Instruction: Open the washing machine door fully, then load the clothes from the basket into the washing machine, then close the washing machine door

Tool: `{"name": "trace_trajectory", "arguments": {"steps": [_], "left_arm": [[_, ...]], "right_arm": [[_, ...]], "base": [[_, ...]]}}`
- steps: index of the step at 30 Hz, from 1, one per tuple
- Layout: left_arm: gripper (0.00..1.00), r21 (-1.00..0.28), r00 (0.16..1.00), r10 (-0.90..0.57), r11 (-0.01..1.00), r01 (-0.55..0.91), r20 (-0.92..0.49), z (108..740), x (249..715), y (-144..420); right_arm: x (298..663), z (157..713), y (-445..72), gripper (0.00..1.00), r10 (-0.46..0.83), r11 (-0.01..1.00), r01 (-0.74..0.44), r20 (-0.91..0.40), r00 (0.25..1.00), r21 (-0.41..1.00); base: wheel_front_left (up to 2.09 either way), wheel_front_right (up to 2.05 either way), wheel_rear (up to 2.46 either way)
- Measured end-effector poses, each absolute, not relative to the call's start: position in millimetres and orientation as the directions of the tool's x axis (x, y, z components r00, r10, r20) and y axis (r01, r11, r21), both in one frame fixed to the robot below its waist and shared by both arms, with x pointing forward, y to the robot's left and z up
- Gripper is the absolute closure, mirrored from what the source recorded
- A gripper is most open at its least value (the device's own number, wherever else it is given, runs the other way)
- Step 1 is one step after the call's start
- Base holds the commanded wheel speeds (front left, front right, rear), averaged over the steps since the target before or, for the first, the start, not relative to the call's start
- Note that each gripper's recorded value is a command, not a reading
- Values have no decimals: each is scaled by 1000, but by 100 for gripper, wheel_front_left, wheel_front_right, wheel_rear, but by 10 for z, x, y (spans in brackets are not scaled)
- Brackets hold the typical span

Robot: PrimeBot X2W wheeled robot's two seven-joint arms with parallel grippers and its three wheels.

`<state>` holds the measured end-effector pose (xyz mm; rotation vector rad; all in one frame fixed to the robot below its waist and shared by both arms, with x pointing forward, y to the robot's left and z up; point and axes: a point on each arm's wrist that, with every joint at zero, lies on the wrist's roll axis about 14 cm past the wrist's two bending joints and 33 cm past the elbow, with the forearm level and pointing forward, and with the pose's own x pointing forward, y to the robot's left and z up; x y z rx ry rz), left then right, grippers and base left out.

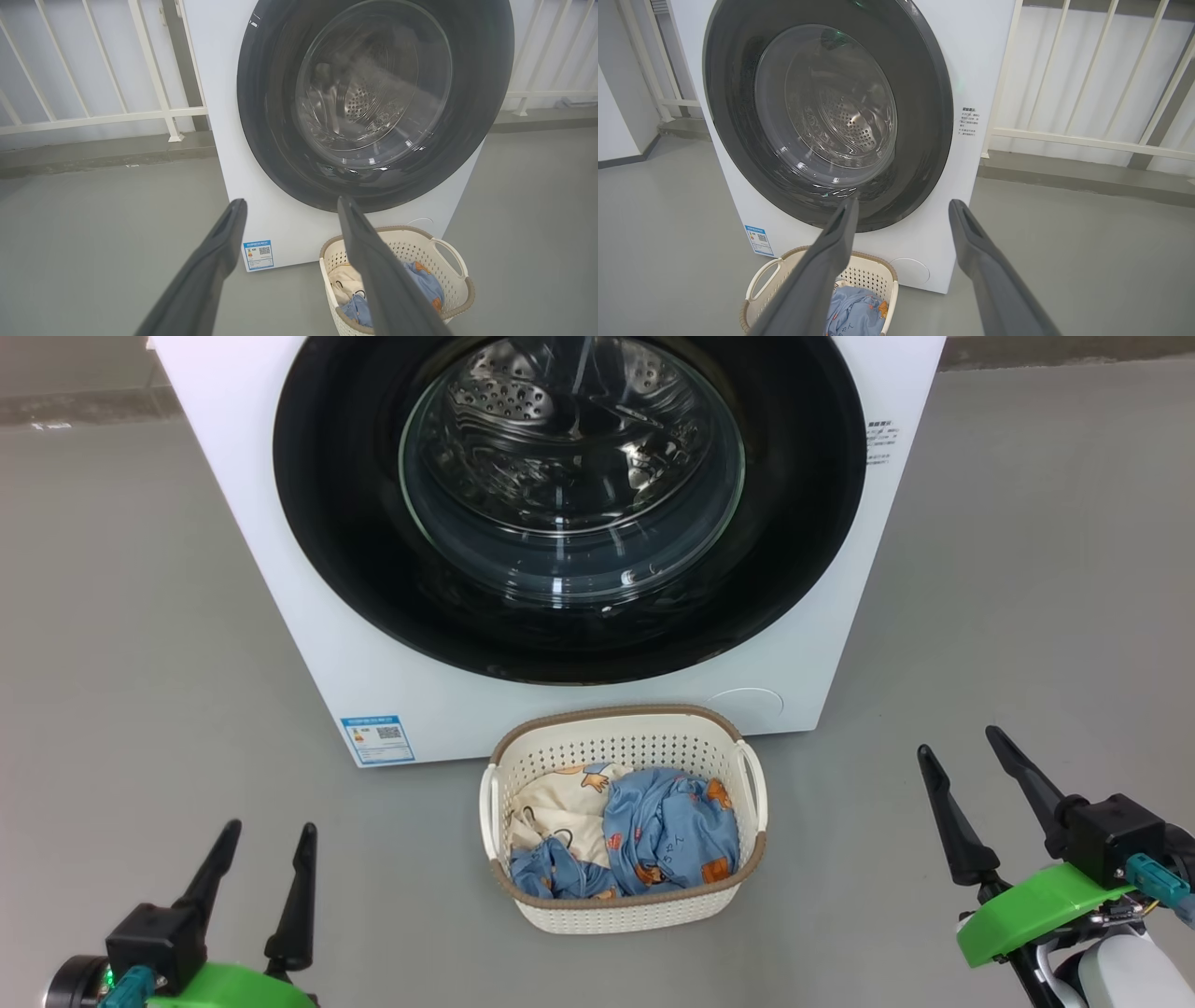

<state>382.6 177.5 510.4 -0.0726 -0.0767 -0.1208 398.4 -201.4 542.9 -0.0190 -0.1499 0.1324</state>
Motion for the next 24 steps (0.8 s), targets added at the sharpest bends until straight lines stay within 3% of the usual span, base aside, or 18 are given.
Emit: {"name": "trace_trajectory", "arguments": {"steps": [24], "left_arm": [[0, -117, 989, -114, 985, 125, 96, 5144, 3833, 1766]], "right_arm": [[3975, 5417, -2022, 0, 127, 992, -128, 145, 981, -4]], "base": [[0, 0, 0]]}}
